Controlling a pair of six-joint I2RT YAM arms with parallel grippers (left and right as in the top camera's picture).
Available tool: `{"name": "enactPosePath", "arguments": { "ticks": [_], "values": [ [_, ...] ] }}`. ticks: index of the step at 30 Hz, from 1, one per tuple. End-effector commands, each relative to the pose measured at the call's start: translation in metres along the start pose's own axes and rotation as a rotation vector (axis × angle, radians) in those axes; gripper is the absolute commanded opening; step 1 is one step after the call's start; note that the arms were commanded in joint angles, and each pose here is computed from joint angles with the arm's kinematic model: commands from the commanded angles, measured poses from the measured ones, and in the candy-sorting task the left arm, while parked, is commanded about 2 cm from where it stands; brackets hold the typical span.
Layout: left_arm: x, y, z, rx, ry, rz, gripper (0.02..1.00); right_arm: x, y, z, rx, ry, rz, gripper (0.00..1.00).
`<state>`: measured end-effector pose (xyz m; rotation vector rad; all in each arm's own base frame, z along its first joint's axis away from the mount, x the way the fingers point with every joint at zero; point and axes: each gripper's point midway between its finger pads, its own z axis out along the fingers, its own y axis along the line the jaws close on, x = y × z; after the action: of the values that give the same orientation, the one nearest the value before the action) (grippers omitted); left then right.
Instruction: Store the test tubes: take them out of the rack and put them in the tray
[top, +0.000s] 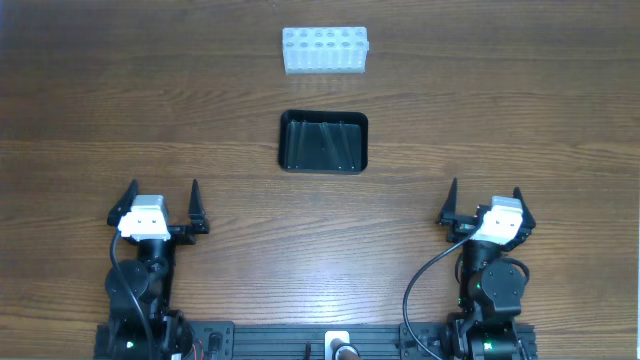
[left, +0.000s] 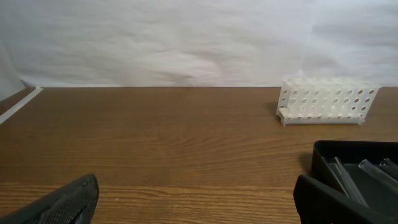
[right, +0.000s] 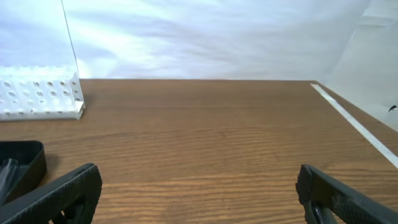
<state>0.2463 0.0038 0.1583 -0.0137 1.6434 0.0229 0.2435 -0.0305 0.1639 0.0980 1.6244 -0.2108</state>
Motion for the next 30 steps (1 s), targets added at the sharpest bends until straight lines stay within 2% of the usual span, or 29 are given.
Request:
{"name": "enactPosePath", "arguments": {
  "ticks": [1,5,15,30],
  "values": [
    [0.001,0.000,0.000,0.004,-0.003,0.014,0.998,0.002,-0.002,0.000,0.010,-0.001,-0.003,0.991],
    [0.001,0.000,0.000,0.004,-0.002,0.014,0.998,0.002,0.003,0.000,-0.021,-0.001,-0.004,0.991],
    [0.001,0.000,0.000,0.004,-0.002,0.014,0.998,0.005,0.038,-0.005,-0.214,0.006,-0.008,0.991],
    [0.001,0.000,0.000,0.004,-0.003,0.014,1.000,0.004,0.040,-0.005,-0.221,0.003,-0.009,0.991]
  ]
}}
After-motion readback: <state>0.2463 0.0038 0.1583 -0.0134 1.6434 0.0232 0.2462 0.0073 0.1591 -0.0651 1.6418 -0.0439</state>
